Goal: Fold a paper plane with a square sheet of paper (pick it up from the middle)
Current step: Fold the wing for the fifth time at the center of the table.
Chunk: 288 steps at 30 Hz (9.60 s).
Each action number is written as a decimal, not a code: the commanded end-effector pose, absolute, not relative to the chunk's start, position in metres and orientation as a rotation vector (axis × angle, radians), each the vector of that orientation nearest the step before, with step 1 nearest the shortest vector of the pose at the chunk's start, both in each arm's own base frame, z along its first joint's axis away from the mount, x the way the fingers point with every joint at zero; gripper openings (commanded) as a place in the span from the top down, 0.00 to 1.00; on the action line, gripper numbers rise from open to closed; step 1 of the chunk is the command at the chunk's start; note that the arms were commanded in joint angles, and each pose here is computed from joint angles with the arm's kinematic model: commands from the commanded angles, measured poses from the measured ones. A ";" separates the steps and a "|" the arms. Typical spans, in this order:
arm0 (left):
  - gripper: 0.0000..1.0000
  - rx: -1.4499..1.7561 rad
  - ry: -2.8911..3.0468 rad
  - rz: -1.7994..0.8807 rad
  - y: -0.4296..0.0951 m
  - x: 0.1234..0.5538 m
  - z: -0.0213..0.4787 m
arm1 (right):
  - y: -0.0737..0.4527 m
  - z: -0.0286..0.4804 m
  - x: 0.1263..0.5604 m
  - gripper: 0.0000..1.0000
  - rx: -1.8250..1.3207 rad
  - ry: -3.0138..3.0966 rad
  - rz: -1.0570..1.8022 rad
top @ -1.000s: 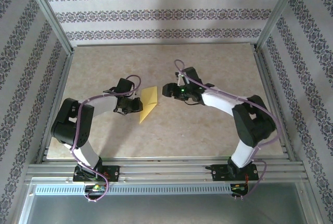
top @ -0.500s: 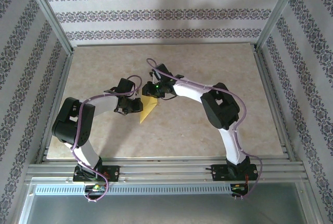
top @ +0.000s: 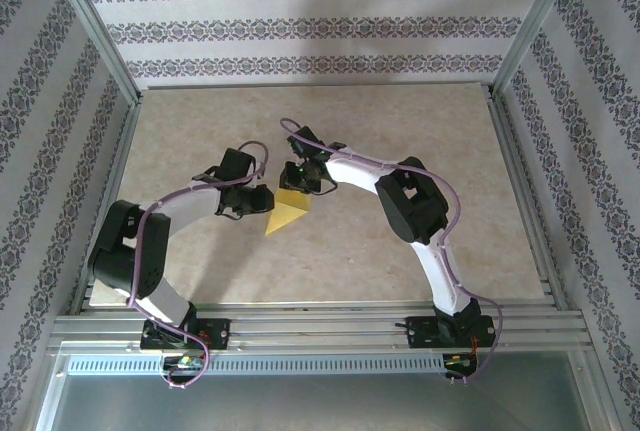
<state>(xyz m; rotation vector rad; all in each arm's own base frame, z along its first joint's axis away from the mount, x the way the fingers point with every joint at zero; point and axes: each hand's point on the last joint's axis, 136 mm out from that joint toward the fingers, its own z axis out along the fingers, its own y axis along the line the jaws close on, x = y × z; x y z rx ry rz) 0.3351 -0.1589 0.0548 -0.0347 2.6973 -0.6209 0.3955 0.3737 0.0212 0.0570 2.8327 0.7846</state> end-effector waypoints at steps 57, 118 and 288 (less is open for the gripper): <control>0.67 0.779 2.473 -0.821 -0.291 0.313 0.020 | 0.248 0.073 0.379 0.57 0.353 2.796 0.963; 0.86 -0.227 2.753 -0.860 -0.263 0.318 0.005 | 0.257 0.031 0.306 0.54 0.737 2.677 1.244; 0.92 0.029 2.469 -1.130 -0.302 0.308 0.037 | 0.239 0.032 0.318 0.45 0.119 2.763 0.935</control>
